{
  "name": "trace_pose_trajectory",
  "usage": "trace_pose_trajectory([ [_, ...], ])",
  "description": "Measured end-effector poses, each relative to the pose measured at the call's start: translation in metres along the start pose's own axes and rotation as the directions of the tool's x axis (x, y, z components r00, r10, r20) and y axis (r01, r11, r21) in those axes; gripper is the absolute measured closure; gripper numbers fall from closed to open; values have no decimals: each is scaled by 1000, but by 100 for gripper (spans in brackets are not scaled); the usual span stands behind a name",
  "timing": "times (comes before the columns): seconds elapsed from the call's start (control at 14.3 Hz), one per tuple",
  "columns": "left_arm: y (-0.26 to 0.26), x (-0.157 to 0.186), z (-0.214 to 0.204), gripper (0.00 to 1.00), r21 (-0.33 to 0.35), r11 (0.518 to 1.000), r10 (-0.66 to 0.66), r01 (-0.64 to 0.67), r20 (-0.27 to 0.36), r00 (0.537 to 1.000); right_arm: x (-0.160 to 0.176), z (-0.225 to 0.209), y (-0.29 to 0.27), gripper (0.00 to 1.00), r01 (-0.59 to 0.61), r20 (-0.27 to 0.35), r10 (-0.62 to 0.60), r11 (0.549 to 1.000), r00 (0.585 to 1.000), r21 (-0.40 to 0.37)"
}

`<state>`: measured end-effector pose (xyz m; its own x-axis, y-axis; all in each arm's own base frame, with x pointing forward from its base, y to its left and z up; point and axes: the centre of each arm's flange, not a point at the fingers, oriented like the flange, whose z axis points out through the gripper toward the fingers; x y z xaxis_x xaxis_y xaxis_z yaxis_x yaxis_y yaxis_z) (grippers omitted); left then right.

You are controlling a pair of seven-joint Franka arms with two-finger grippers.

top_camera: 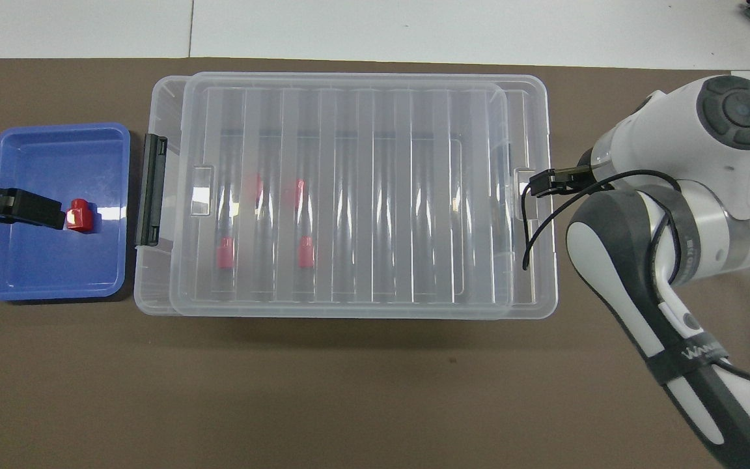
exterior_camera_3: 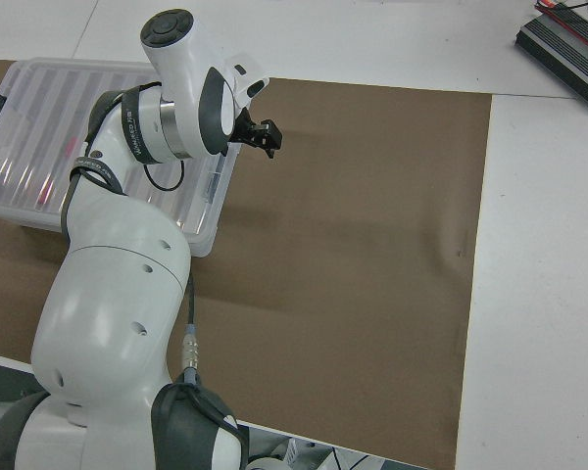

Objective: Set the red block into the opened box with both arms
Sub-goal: 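Slide the clear lid toward the right arm with the right gripper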

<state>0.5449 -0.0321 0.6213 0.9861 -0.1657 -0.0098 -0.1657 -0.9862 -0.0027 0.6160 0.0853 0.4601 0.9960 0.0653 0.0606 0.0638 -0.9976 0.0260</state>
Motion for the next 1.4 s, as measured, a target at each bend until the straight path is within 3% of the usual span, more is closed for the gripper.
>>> trace_pose_trajectory([
  [0.84, -46, -7, 5, 0, -2, 995, -99, 99, 8, 995, -2, 4, 99, 0, 163, 19, -163, 987, 986, -6],
  [1.12, -59, -7, 30, 0, 1, 990, -141, 142, -53, 989, -6, 5, 132, 0, 236, 24, -235, 972, 972, -5],
  [1.4, -62, -2, 50, 0, 2, 989, -148, 148, -60, 987, -10, 6, 155, 0, 269, 26, -269, 963, 963, -5],
])
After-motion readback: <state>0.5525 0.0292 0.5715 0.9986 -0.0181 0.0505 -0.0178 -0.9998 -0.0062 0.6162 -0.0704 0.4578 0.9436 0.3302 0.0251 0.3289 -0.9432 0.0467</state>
